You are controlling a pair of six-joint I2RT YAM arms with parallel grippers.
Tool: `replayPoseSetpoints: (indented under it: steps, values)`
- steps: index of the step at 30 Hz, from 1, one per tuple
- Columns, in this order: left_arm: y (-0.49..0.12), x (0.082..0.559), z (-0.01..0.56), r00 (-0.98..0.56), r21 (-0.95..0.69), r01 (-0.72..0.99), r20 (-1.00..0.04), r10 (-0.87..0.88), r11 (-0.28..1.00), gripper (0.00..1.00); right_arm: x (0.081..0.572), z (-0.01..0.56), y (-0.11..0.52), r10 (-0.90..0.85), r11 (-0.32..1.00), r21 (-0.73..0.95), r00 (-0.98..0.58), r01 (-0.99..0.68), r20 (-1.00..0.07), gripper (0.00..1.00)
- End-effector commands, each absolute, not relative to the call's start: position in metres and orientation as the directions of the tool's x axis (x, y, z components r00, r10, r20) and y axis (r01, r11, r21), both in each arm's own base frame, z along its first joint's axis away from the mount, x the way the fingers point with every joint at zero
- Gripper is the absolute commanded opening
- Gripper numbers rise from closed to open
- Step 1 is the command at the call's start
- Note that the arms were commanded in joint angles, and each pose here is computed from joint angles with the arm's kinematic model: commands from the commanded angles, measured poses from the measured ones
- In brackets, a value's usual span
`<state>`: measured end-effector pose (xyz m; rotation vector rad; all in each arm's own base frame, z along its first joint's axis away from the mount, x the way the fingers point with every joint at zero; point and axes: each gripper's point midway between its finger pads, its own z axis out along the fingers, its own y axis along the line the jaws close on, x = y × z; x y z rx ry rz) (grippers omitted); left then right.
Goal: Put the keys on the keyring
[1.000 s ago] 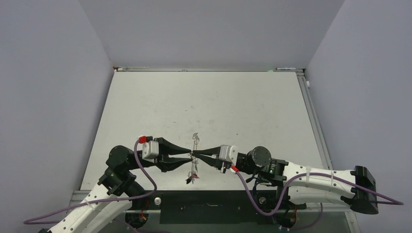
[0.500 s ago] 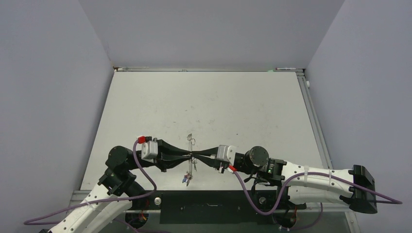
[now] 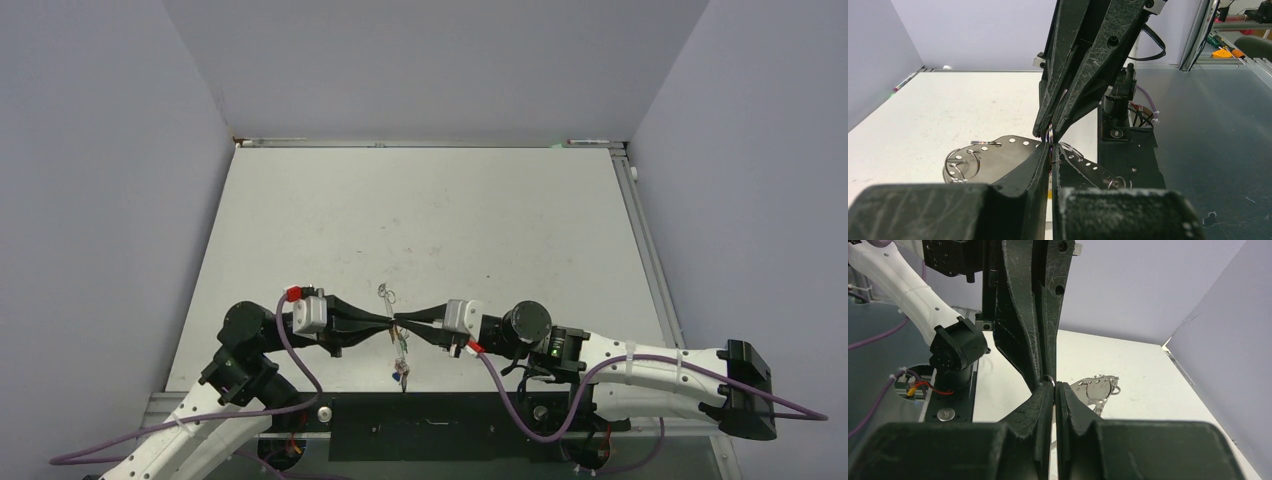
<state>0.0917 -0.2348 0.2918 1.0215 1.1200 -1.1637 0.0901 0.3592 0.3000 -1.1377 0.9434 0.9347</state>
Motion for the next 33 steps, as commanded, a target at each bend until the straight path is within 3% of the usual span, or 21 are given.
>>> replayPoseSetpoints:
  steps: [1,5,12,17,22,33]
  values:
    - [-0.229,0.101,0.304,0.105,0.074,0.978,-0.983,-0.153,0.197,0.0,0.076,0.339,0.357,0.222,0.131,-0.321,0.343,-0.938,-0.913,0.05]
    - [-0.227,0.103,0.303,0.111,0.079,0.974,-0.983,-0.144,0.211,0.0,0.079,0.333,0.359,0.156,0.124,-0.307,0.324,-0.944,-0.933,0.09]
    - [-0.226,0.105,0.302,0.117,0.085,0.971,-0.984,-0.136,0.225,0.0,0.083,0.332,0.352,0.064,0.126,-0.313,0.322,-0.941,-0.944,0.32]
    - [-0.227,0.107,0.299,0.109,0.078,0.971,-0.986,-0.125,0.225,0.0,0.08,0.325,0.345,-0.032,0.081,-0.325,0.324,-0.942,-0.946,0.43]
    - [-0.231,0.109,0.293,0.083,0.058,0.975,-0.991,-0.109,0.214,0.0,0.076,0.301,0.339,-0.201,0.003,-0.304,0.297,-0.953,-0.933,0.45]
    - [-0.246,0.105,0.273,0.003,-0.002,0.988,-0.999,-0.032,0.157,0.0,0.08,0.273,0.339,-0.366,-0.029,-0.277,0.268,-0.96,-0.891,0.42]
